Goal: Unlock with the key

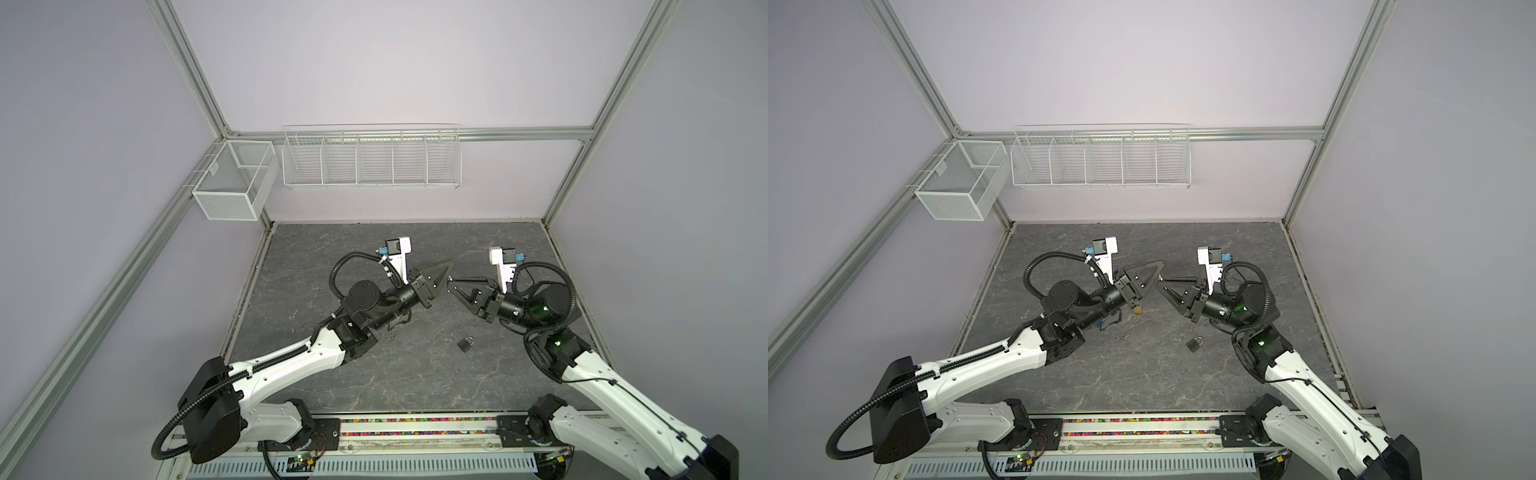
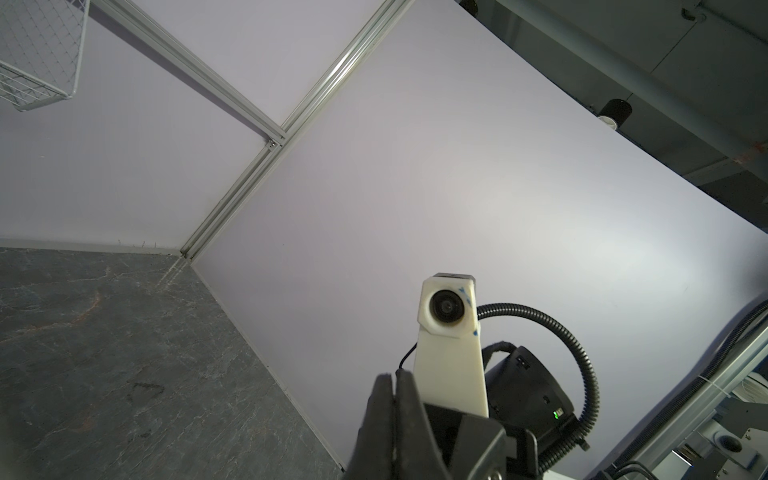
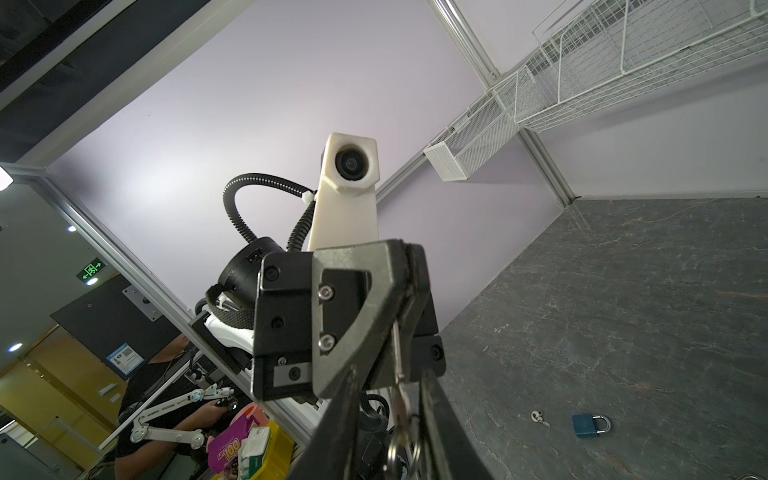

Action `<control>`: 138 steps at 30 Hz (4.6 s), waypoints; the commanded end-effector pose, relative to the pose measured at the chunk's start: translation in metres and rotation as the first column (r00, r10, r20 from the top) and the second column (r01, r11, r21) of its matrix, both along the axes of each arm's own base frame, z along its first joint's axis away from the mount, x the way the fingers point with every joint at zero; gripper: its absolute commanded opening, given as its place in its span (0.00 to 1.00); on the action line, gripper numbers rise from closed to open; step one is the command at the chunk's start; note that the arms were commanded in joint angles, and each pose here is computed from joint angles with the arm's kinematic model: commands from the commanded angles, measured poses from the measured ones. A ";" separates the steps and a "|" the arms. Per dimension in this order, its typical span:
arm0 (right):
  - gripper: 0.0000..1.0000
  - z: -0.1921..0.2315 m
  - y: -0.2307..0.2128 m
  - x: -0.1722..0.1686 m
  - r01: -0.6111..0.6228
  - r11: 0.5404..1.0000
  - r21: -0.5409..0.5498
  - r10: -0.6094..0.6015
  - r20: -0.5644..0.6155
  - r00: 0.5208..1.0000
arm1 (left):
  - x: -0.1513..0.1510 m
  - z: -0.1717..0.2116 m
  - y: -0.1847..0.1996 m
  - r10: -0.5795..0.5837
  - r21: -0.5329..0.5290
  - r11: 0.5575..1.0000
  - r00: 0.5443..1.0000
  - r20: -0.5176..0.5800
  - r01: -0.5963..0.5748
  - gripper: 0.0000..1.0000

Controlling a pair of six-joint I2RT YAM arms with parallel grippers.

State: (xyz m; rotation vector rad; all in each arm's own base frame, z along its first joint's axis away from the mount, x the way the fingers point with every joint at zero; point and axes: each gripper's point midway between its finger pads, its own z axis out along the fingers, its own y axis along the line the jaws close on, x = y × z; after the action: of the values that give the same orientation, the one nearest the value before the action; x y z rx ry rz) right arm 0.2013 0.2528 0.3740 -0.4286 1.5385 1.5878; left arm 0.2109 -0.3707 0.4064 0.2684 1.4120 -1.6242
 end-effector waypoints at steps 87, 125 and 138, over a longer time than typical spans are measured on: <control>0.07 -0.194 -0.165 -0.066 0.243 0.538 -0.807 -0.701 -0.268 0.661 | -0.027 -0.372 -0.110 -0.106 0.966 -0.066 0.961 -0.256 0.250 0.53; 0.07 -0.179 -0.156 -0.060 0.267 0.568 -0.779 -0.647 -0.222 0.729 | 0.012 -0.350 -0.105 0.155 0.976 0.068 0.964 -0.216 0.208 0.11; 0.07 -0.150 -0.110 -0.022 0.276 0.647 -0.711 -0.518 -0.144 0.843 | 0.060 -0.248 -0.049 0.448 0.797 0.602 0.804 -0.391 0.052 0.00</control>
State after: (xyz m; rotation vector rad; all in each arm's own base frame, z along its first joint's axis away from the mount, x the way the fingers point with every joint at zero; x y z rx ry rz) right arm 0.1648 0.1227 0.2075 -0.0741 2.3980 0.6501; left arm 0.2627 -0.4160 0.1341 0.3178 2.5705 -0.6081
